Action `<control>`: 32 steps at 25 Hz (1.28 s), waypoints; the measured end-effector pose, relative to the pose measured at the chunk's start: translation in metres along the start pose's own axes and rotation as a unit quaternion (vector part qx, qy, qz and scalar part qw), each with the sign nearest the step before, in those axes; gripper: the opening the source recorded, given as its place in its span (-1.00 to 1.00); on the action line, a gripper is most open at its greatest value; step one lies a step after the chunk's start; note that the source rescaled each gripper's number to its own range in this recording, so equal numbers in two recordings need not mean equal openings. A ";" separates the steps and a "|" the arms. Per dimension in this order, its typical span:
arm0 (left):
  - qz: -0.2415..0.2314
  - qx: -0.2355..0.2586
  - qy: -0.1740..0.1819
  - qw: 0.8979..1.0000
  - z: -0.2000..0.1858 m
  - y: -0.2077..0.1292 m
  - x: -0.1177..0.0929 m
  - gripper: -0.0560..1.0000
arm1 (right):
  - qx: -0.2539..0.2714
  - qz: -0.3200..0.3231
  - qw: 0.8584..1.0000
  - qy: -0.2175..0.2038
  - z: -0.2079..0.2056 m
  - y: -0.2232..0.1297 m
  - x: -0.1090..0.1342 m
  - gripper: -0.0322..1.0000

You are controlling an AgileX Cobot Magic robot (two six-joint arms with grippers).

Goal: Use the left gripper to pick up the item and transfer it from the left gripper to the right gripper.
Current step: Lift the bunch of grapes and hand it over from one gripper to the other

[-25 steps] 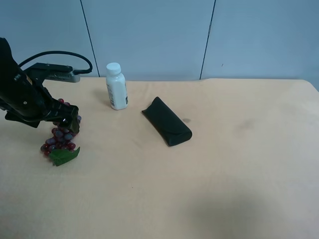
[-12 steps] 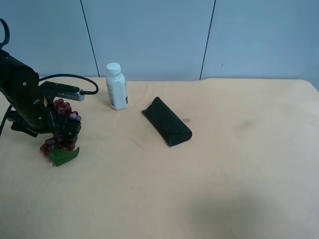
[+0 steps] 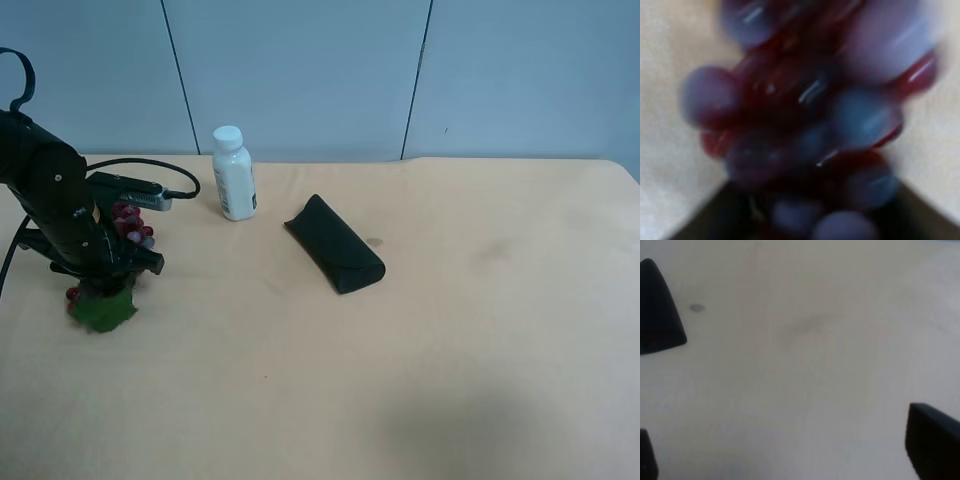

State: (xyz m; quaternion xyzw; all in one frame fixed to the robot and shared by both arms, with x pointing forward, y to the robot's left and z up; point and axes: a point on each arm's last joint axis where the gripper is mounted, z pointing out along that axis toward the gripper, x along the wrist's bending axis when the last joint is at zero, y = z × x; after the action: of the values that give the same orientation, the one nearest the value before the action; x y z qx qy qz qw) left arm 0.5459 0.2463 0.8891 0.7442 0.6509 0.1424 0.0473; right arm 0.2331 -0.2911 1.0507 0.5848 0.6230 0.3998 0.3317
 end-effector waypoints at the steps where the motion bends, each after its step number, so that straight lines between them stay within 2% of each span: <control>1: 0.001 0.001 0.001 1.000 0.000 0.000 0.000 -0.87 | 0.000 0.000 1.000 0.000 0.000 0.000 0.000 1.00; 9: 0.001 0.002 0.009 1.000 -0.011 -0.001 0.004 -0.87 | 0.000 0.000 1.000 0.000 0.000 0.000 0.000 1.00; 22: -0.003 -0.043 0.038 0.998 -0.108 -0.014 0.027 -0.87 | 0.000 0.000 1.000 0.000 0.000 0.000 0.000 1.00; 26: 0.001 -0.061 0.025 0.998 -0.137 -0.024 0.031 -0.87 | 0.000 0.000 1.000 0.000 0.000 0.000 0.000 1.00; 32: 0.012 -0.086 -0.036 0.996 -0.169 -0.039 0.027 -0.87 | 0.000 0.000 1.000 0.000 0.000 0.000 0.000 1.00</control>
State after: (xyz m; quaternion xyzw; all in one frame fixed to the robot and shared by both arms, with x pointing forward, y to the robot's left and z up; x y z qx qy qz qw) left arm 0.4651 0.2589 1.0446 0.7496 0.6253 0.1715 0.1327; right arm 0.2331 -0.2911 1.0507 0.5848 0.6230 0.3998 0.3317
